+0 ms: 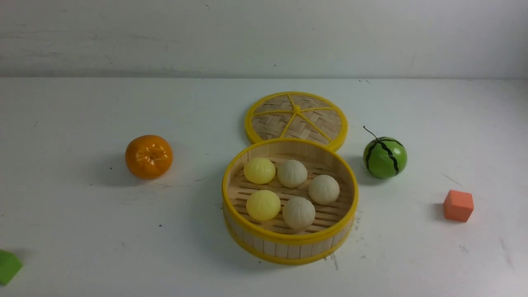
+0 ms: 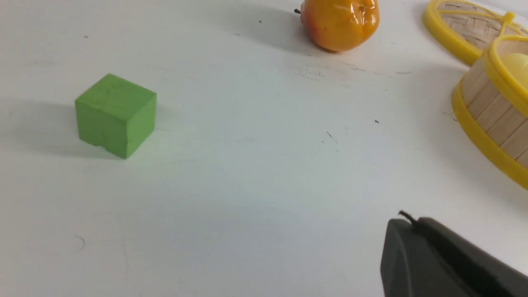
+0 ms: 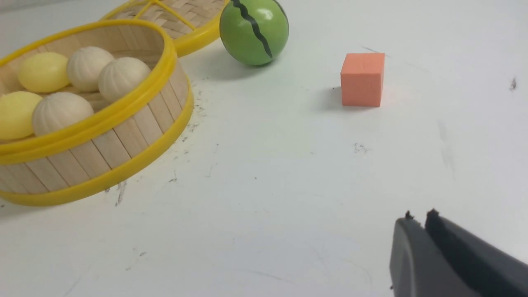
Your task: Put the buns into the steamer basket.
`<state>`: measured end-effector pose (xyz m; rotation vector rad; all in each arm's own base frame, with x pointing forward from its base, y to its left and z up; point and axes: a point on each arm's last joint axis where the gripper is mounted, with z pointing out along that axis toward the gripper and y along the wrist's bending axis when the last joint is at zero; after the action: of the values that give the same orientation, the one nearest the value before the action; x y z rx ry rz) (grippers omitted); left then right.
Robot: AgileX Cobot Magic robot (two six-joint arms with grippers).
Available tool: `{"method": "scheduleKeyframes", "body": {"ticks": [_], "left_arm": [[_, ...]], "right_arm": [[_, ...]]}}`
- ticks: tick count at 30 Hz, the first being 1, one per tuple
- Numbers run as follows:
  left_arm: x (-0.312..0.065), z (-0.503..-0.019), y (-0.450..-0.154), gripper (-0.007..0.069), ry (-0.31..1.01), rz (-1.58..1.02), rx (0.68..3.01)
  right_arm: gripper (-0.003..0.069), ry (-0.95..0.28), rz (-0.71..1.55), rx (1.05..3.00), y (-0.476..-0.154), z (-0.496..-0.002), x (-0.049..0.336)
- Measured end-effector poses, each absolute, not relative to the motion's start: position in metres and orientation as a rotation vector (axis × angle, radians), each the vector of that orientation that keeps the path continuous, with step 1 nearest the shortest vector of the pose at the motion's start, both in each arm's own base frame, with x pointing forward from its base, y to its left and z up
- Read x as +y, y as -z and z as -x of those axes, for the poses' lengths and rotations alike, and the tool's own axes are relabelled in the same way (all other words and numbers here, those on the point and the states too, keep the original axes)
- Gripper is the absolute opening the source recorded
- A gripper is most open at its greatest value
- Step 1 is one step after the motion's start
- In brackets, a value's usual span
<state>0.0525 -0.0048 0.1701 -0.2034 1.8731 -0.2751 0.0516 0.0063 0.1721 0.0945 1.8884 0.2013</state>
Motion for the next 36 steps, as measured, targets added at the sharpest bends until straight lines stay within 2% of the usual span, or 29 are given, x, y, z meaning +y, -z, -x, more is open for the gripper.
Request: {"method": "scheduleKeyframes", "body": {"ticks": [36], "left_arm": [[-0.0049,-0.0526,-0.1703,-0.0013,0.278,0.206,1.871]], "right_arm": [[0.0089,-0.201,-0.094,1.888,-0.1723,-0.0516,0.0063]]}}
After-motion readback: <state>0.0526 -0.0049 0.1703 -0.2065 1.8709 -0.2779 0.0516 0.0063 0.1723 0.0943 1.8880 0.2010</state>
